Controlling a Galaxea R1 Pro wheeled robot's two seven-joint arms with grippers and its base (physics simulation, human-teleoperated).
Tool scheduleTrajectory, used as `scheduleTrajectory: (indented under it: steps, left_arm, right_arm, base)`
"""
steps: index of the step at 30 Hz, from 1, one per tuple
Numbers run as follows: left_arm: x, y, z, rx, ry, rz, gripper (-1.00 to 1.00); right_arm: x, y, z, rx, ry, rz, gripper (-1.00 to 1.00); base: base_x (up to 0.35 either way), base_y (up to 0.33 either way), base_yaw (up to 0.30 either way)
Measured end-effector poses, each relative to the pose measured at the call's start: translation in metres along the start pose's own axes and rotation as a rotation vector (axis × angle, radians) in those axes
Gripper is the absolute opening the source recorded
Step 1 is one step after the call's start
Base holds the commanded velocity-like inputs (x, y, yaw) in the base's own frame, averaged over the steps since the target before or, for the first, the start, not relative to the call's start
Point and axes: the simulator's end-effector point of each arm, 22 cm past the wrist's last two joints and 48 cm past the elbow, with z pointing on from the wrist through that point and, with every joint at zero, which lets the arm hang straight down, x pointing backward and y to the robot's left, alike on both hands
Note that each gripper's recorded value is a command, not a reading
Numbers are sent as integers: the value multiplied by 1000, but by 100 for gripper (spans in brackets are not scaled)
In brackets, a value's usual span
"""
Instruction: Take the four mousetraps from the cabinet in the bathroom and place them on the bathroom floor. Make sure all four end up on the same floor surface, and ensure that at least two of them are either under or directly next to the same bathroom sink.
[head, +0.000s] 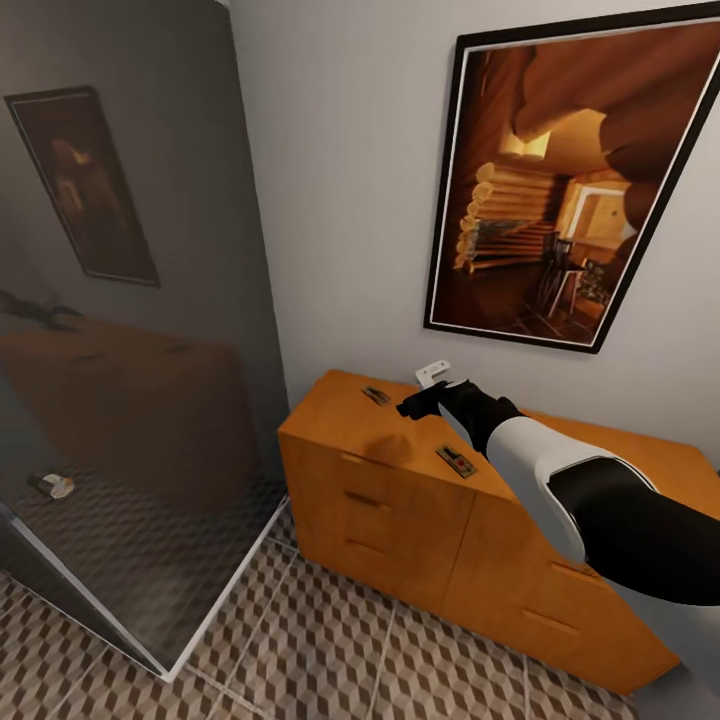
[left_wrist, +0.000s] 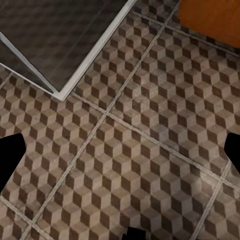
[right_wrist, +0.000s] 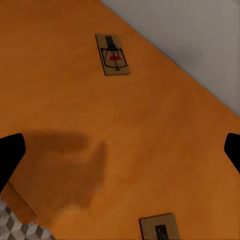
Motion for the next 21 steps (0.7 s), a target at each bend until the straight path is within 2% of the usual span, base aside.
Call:
scheduleTrajectory:
  steps: [13, 21]
  left_arm:
    - [0, 0, 0, 0, 0, 0, 100]
    - [0, 0, 0, 0, -1, 0, 100]
  right_arm:
    - [7, 1, 1, -4, 12, 4, 100]
    - [8, 1, 2, -5, 15, 5, 100]
  base:
    - [211, 79, 0]
    - [58, 7, 0]
